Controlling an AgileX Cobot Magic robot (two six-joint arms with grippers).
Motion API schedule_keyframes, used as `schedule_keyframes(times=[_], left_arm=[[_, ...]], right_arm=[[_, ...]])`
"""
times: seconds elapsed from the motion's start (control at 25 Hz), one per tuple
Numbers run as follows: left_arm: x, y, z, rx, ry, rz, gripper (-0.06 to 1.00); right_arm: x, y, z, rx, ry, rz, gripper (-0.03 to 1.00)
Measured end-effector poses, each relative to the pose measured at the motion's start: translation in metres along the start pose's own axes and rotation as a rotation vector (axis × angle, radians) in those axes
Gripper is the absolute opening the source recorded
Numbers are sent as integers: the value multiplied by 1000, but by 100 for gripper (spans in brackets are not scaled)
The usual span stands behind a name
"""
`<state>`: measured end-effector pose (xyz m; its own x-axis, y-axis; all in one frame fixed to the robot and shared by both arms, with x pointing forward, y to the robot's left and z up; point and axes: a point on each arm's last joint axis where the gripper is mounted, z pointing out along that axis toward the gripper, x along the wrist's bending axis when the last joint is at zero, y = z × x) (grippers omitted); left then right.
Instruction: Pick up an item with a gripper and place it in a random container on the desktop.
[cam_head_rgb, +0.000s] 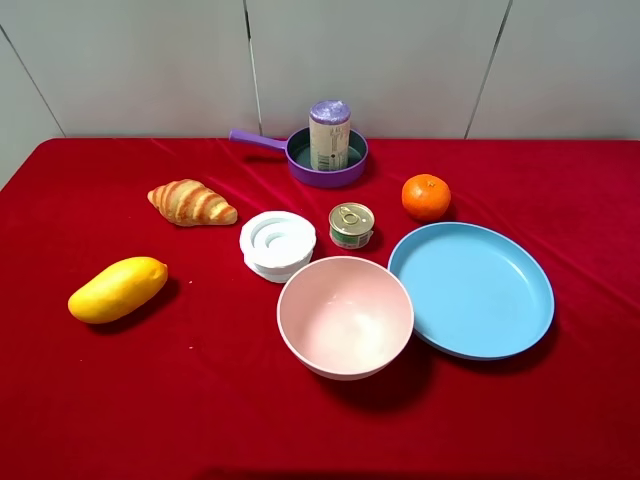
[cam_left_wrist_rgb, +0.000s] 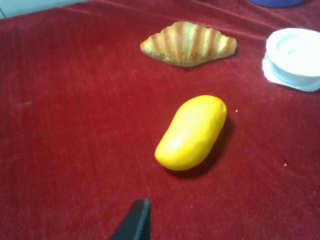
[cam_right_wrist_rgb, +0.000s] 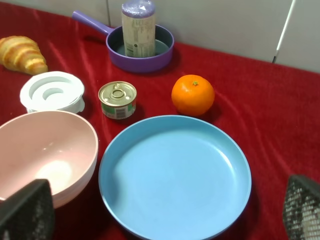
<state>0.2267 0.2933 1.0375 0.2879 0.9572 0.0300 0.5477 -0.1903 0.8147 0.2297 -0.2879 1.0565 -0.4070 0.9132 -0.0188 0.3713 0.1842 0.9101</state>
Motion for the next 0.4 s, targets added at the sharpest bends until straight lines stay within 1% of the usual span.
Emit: schedule_keyframes(times=[0.4], left_arm=[[0, 0, 0, 0, 0, 0, 98]], right_arm=[[0, 0, 0, 0, -2, 18, 69]])
